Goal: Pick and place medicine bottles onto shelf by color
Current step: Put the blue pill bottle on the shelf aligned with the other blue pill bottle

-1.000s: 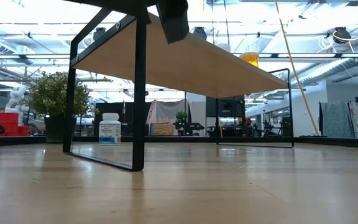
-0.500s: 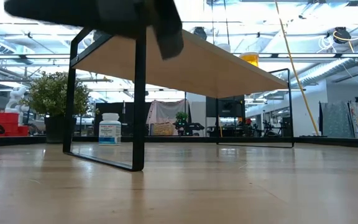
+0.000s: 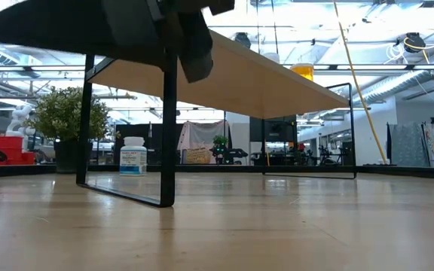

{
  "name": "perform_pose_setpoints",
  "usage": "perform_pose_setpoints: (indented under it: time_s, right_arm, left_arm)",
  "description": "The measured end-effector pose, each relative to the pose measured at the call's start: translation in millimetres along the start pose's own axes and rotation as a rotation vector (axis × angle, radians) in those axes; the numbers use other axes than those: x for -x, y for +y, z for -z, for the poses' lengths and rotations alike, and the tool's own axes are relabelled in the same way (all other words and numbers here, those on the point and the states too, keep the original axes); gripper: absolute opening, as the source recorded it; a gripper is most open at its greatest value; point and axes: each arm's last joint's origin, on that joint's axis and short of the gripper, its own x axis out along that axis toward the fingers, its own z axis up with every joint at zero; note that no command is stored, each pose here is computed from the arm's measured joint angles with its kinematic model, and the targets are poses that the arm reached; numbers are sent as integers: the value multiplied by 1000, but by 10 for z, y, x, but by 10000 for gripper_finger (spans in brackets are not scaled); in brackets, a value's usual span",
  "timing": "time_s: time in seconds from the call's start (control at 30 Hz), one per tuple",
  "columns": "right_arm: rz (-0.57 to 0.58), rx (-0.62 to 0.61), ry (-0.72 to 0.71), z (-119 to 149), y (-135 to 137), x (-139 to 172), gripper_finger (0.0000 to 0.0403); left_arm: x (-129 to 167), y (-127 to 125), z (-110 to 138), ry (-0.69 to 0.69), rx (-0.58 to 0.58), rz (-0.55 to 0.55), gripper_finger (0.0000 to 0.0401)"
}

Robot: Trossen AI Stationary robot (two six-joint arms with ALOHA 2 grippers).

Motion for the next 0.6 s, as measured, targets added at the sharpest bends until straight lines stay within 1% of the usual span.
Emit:
perform_pose_setpoints:
  time_s: [0.1, 0.27, 0.37, 0.5, 0.6]
  right_arm:
    - [-10, 3, 5, 15, 34, 20, 242]
    - [-22, 10, 9, 36, 89, 53, 242]
    - [-19, 19, 24, 51, 91, 59, 242]
    - [-16, 21, 31, 58, 85, 57, 242]
    - [-16, 22, 32, 59, 88, 59, 242]
  left_arm:
    - [-69, -137, 223, -35, -2, 67, 186]
    - [-176, -325, 544, -136, 41, 179, 187]
    - [-263, -465, 659, -176, 56, 227, 196]
    - [-465, -664, 813, -128, -2, 223, 229]
    - [-621, -802, 860, -105, -4, 210, 257]
